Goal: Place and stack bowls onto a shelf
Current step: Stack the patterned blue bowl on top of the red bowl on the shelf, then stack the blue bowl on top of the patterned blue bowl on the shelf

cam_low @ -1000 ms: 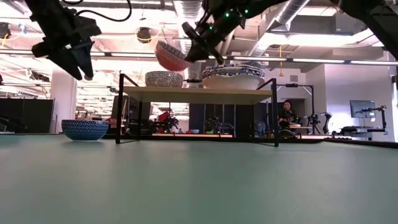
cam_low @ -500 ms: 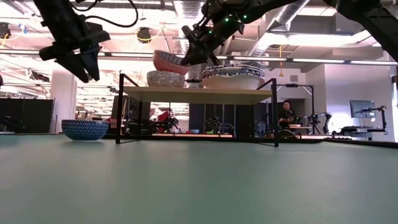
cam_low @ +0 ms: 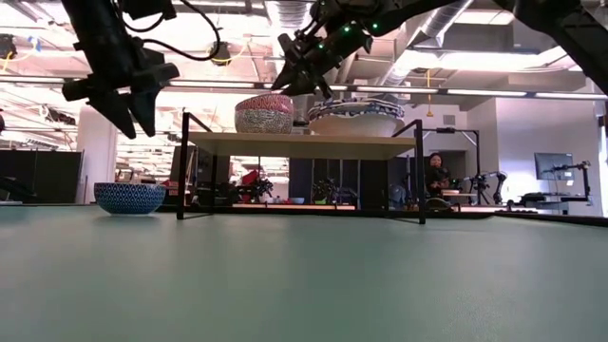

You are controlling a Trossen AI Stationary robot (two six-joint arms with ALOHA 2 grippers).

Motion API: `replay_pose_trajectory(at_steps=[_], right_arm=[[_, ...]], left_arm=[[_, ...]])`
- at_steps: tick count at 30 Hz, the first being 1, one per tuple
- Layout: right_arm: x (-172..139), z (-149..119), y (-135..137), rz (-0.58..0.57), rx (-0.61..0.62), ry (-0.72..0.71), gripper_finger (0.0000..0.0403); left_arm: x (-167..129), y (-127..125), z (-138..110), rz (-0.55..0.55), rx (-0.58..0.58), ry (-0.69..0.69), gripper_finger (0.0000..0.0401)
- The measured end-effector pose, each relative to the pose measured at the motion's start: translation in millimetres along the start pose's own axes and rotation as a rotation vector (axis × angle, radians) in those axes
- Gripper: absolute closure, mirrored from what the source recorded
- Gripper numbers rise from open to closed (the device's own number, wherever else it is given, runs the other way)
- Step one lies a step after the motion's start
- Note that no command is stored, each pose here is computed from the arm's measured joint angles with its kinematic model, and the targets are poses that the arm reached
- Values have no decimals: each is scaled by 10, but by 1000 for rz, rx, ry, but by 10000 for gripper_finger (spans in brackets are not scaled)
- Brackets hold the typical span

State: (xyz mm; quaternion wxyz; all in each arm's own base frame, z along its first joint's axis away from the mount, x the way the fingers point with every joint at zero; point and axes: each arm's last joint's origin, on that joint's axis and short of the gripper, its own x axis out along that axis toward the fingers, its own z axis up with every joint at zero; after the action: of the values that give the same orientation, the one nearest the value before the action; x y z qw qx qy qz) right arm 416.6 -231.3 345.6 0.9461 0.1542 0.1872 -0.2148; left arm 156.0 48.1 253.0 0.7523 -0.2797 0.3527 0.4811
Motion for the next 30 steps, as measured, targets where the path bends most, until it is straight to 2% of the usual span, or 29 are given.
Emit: replay_pose_trajectory(at_steps=[4, 10, 13, 20, 26, 30], right_arm=[[-10, 14, -18, -3, -10, -8, 231], [96, -134, -37, -12, -1, 85, 243], [142, -168, -23, 8, -9, 98, 248], [80, -102, 50, 74, -23, 64, 248], [-225, 133, 158, 128, -50, -27, 245], [-353, 194, 255, 148, -60, -46, 245]], left_arm=[[-3, 16, -16, 9, -37, 19, 221], [-10, 74, -64, 64, -71, 63, 221], [-25, 61, -83, 46, -62, 75, 221], [-154, -9, -200, -124, 82, 168, 221], [-304, -106, -406, -392, 279, 409, 233], [-337, -150, -637, -472, 396, 518, 248]])
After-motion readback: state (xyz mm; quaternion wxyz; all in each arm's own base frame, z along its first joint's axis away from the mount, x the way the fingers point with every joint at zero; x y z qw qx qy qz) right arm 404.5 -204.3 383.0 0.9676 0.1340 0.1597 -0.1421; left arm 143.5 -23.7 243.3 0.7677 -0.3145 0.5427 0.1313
